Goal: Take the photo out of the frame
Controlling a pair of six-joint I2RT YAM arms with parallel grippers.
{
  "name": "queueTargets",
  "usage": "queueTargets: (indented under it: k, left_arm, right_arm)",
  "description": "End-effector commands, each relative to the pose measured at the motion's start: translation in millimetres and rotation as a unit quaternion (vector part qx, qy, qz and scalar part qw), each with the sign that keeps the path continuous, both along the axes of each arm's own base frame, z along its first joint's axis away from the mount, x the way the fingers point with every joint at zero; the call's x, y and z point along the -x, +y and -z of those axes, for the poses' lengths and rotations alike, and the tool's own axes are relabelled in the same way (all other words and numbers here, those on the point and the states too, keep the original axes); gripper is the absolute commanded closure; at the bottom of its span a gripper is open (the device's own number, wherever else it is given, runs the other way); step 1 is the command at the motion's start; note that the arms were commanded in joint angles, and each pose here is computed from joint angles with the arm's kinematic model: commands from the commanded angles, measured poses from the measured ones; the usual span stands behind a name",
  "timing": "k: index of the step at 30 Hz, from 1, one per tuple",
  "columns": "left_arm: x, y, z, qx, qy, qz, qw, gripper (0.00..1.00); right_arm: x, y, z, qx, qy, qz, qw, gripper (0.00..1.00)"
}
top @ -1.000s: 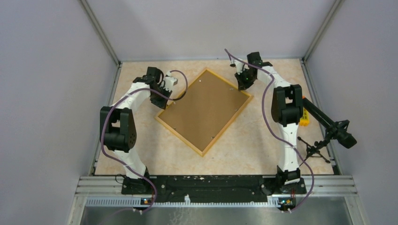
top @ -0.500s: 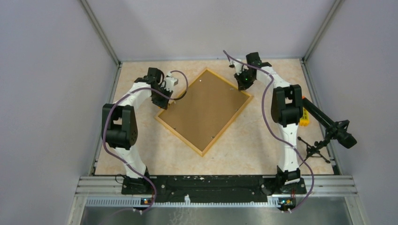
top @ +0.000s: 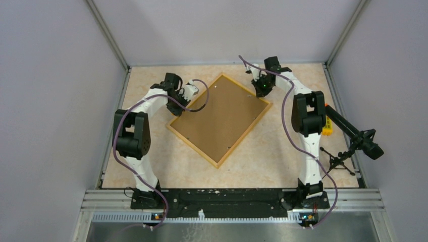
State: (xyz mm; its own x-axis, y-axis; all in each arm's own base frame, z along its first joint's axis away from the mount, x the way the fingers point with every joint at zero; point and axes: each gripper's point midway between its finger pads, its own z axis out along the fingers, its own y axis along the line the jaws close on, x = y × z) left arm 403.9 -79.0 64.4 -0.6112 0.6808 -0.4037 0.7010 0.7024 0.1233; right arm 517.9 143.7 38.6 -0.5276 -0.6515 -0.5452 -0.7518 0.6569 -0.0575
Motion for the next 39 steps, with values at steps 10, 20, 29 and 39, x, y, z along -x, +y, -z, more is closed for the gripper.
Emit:
queueTargets:
  k: [10, 20, 29, 39]
  left_arm:
    - [-1, 11, -8, -0.065, 0.013, 0.053, 0.996, 1.0]
    - [-13, 12, -17, -0.073, 0.01, 0.02, 0.997, 1.0]
    - [11, 0, -5, -0.102, 0.025, 0.11, 0.988, 1.0]
    - [21, -11, -5, -0.126, 0.031, 0.142, 0.981, 1.0]
  right_arm:
    - [45, -2, 37, 0.032, 0.098, -0.011, 0.995, 1.0]
    - [44, 0, 39, 0.029, 0.099, -0.012, 0.995, 1.0]
    - [42, 0, 41, 0.027, 0.098, -0.011, 0.995, 1.0]
    - [43, 0, 43, 0.027, 0.1, -0.009, 0.995, 1.0]
